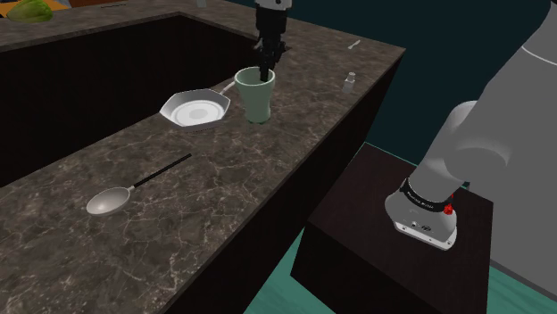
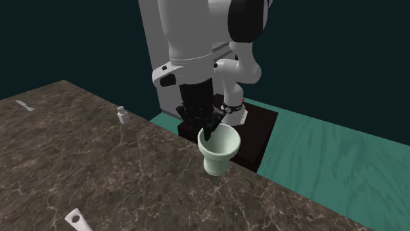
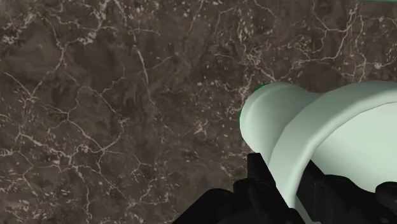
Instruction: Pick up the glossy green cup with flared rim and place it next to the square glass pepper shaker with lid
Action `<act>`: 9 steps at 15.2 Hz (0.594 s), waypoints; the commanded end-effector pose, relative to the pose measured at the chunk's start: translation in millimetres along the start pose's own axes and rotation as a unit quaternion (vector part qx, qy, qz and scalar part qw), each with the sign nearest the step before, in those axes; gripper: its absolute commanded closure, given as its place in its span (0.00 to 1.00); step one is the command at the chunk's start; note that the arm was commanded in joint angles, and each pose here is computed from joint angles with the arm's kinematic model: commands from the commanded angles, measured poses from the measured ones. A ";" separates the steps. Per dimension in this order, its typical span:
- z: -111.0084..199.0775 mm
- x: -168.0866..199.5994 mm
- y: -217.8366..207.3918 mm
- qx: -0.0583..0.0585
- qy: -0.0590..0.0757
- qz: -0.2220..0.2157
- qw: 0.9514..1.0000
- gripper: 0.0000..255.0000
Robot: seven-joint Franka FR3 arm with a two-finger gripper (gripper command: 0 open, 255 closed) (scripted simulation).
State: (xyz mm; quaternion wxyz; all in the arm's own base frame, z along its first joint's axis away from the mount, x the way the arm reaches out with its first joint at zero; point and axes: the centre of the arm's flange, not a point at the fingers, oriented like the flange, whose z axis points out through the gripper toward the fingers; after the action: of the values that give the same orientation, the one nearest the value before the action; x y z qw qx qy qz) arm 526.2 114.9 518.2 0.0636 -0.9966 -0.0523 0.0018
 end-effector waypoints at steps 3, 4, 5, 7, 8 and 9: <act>-20.7 -0.3 -3.0 0.000 0.000 0.000 1.000 1.00; -26.0 -0.2 -3.7 0.000 0.000 0.000 1.000 1.00; -31.2 -0.2 -4.4 0.000 0.000 0.000 1.000 1.00; -41.7 -0.2 -5.7 0.000 0.000 0.000 1.000 1.00; -46.9 -0.2 -6.4 0.000 0.000 0.000 1.000 1.00; -52.1 -0.2 -7.1 0.000 0.000 0.000 1.000 1.00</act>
State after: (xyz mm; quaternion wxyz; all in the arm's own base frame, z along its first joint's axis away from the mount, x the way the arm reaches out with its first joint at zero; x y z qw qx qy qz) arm 525.4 114.9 564.7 0.0637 -0.9966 -0.0522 0.0018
